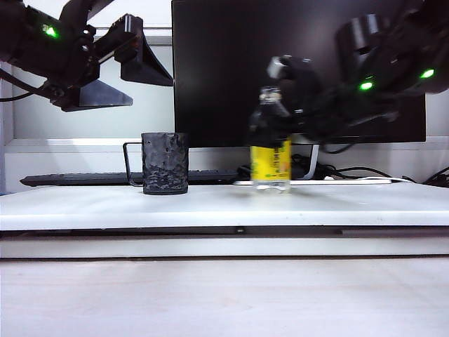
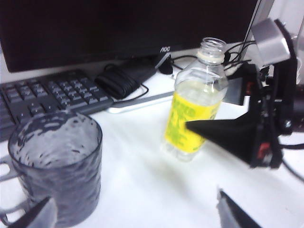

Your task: Carefully pick up the bottle and pour some water from the bottle into the cup.

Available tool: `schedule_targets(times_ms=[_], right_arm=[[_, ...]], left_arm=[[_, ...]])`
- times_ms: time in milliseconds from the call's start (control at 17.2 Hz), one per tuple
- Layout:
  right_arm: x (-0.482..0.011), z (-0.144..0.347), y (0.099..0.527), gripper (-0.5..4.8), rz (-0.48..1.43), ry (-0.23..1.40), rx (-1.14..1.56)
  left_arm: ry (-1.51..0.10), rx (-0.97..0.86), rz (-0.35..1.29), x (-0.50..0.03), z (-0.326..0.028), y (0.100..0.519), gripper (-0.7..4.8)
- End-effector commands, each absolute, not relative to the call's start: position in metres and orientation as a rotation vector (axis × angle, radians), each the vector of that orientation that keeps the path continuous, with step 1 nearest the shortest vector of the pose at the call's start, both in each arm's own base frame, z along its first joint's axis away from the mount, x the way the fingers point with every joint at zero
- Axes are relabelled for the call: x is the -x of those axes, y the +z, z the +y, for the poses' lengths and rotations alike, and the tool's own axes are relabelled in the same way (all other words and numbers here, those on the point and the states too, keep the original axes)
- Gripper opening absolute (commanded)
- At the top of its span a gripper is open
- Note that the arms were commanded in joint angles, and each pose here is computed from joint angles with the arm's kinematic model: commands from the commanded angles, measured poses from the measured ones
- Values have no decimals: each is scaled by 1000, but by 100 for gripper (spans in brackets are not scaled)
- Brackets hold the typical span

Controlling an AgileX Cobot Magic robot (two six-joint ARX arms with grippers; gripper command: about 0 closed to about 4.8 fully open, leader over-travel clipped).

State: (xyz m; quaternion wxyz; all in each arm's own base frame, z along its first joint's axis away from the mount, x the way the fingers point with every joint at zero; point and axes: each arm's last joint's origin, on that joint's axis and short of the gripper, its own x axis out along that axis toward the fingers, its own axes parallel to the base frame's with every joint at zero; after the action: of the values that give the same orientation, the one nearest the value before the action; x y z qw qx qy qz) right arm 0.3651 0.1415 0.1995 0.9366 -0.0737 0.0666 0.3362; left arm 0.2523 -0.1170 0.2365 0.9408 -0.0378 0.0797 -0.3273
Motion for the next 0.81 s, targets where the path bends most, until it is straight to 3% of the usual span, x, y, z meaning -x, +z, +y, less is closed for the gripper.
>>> schedule_targets(times_ms=[58, 291, 349, 407, 465, 814], right_arm=[[-364, 150, 200, 479, 117, 632, 159], [-366, 147, 200, 479, 128, 540, 168], [-365, 147, 200, 390, 130, 540, 168], [-365, 147, 199, 256, 134, 541, 168], [-365, 147, 199, 183, 136, 541, 168], [-363, 146, 207, 175, 102, 542, 206]], left_arm=[[-676, 74, 166, -252, -117, 237, 479], [-676, 72, 188, -252, -117, 235, 479], [-676, 72, 188, -252, -117, 235, 479], [-676, 72, 188, -252, -117, 235, 479], [-676, 72, 188, -252, -117, 235, 479], [-674, 72, 188, -252, -117, 235, 479]])
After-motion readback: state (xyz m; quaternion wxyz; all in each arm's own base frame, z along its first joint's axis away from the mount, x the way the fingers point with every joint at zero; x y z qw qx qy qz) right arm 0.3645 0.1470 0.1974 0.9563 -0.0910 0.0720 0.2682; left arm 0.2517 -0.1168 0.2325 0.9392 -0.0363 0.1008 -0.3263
